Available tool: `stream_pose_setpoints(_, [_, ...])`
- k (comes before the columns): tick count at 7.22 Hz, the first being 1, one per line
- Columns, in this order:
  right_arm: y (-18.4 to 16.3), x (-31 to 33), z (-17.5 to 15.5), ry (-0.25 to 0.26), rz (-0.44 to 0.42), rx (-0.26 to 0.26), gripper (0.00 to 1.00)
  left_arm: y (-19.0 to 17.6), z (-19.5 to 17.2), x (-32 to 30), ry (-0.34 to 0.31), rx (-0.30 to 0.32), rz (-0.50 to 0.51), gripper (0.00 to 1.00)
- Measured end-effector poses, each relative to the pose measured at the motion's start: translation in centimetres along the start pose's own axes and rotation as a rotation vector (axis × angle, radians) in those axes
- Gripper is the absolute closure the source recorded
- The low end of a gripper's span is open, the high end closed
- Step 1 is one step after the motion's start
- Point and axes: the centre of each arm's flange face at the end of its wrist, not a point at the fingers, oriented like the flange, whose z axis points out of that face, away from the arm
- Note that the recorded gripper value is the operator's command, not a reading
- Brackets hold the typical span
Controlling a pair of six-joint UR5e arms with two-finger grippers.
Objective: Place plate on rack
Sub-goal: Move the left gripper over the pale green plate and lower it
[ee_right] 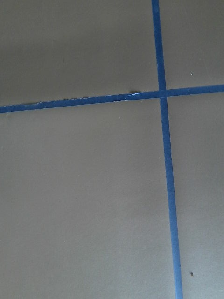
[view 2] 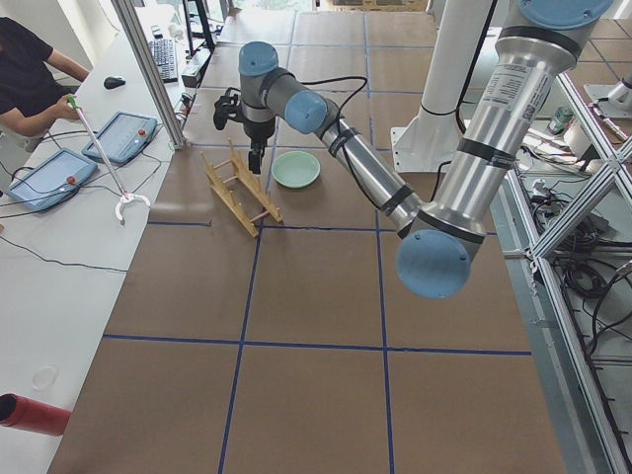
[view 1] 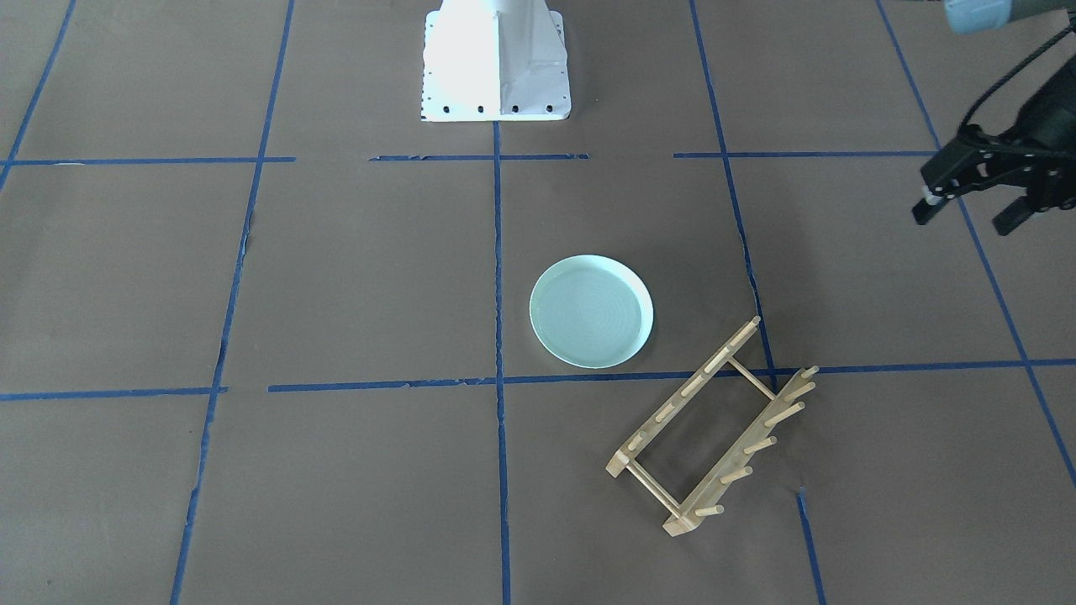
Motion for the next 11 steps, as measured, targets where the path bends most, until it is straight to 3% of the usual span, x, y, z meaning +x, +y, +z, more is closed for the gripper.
stream_pose_setpoints(1, [0.0, 0.0, 0.0, 0.000, 0.000, 0.000, 0.00, 0.9, 1.8, 6.1, 0.012, -0.029, -0.030, 0.00])
stream_pose_setpoints(5, [0.0, 0.0, 0.0, 0.000, 0.000, 0.000, 0.00, 6.1, 10.0, 22.4, -0.063, -0.015, -0.033, 0.00])
stream_pose_setpoints(9, [0.0, 0.0, 0.0, 0.000, 0.000, 0.000, 0.00, 8.1, 18.5, 29.8, -0.206, 0.025, -0.049, 0.00])
stream_pose_setpoints(11, [0.0, 0.0, 0.0, 0.000, 0.000, 0.000, 0.00, 9.1, 25.4, 31.3, -0.205, 0.015, -0.065, 0.00])
